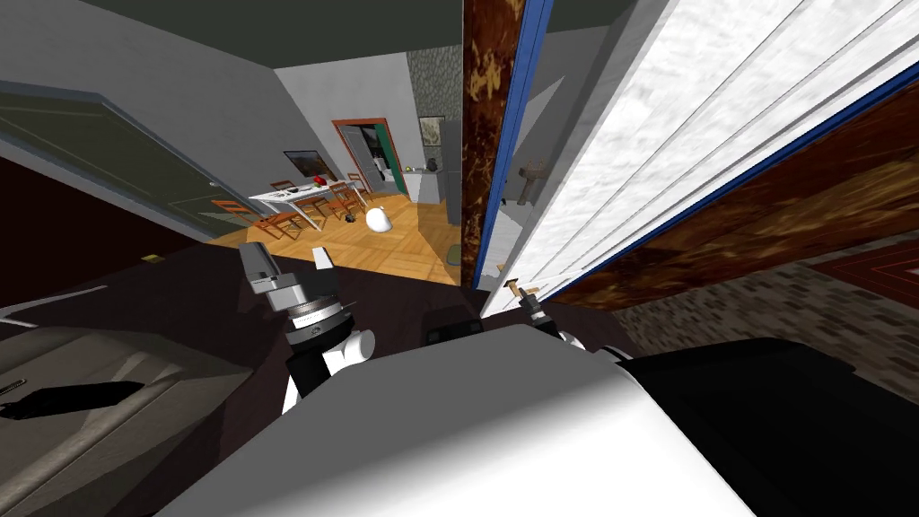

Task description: Pull the door open

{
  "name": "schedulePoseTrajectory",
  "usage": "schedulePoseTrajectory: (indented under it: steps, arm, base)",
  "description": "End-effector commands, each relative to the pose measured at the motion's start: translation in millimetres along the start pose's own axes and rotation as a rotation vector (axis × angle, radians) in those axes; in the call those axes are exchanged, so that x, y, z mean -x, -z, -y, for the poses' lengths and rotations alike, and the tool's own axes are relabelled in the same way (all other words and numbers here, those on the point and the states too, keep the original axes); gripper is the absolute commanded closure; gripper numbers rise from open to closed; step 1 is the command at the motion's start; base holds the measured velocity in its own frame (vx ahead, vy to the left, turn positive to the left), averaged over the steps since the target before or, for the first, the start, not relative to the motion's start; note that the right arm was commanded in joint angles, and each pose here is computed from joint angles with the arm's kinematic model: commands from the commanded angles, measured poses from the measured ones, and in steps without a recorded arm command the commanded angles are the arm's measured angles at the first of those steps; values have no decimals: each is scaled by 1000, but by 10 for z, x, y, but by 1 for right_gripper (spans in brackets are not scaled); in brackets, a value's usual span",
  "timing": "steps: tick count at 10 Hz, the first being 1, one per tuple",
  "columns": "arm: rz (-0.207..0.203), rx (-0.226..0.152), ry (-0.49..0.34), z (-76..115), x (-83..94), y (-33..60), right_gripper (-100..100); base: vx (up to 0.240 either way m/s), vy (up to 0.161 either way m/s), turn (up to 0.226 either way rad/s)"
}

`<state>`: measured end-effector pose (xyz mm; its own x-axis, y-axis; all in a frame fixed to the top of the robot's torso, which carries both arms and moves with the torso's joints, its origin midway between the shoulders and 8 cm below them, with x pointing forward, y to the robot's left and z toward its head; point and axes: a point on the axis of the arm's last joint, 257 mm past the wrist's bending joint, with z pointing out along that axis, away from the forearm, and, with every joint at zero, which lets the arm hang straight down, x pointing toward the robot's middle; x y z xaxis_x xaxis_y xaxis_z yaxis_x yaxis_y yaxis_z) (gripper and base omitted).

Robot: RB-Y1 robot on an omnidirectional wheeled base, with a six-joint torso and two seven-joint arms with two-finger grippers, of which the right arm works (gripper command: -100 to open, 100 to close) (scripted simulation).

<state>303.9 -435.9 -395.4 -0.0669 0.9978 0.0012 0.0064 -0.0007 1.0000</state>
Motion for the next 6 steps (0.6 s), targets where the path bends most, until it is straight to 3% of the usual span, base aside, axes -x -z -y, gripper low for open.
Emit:
schedulePoseTrajectory:
  steps: [1, 3, 4, 6]
  arm:
    - [0, 0, 0, 0, 0, 0, 100]
    - [0, -1, 0, 17, -34, -112, 100]
    - [0, -1, 0, 17, -34, -112, 100]
    - [2, 1, 2, 17, -67, -269, 100]
  base:
    - [-72, -20, 17]
    - [-195, -66, 136]
    - [-136, -29, 55]
    - [-180, -52, 130]
